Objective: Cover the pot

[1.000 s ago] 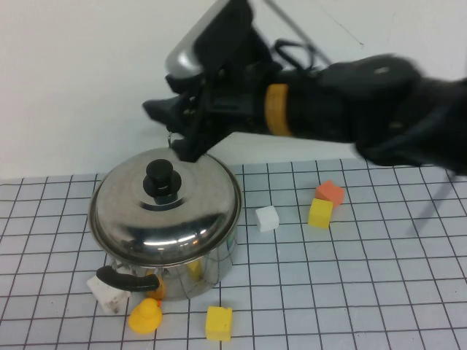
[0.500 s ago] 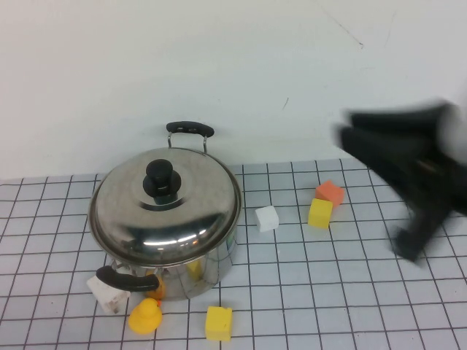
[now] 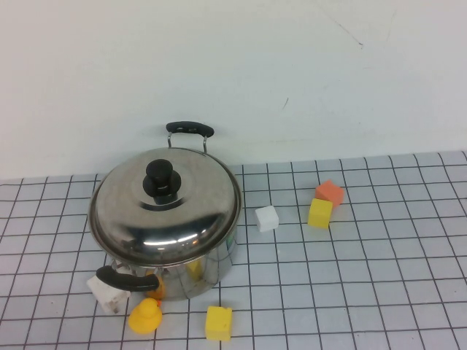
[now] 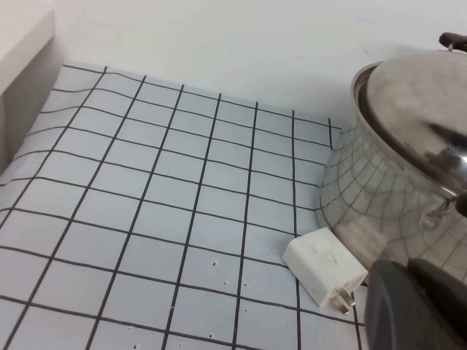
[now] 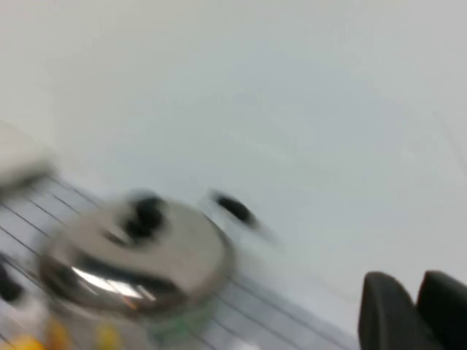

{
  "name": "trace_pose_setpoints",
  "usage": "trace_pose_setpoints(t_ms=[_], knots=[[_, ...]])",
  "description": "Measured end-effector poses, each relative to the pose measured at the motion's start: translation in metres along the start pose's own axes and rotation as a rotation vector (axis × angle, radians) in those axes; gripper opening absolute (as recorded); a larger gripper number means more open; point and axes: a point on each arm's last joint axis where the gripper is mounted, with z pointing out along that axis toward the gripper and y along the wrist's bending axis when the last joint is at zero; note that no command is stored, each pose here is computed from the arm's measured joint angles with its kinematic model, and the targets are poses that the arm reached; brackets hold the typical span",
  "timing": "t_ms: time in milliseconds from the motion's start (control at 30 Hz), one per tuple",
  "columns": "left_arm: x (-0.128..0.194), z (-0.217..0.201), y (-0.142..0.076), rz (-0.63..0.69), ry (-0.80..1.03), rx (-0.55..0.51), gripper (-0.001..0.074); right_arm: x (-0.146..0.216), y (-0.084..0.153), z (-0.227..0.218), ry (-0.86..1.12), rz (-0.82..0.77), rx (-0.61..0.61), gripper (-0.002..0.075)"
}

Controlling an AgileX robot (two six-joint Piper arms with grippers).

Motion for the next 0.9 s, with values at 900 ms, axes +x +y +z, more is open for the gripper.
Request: trace_pose_setpoints(t_ms=[900], knots=[[0.000,0.000,0.000,0.000,0.000,0.000,-0.0003,0.140,-0.010,-0.088,0.252,0.067,0.603,0.0093]])
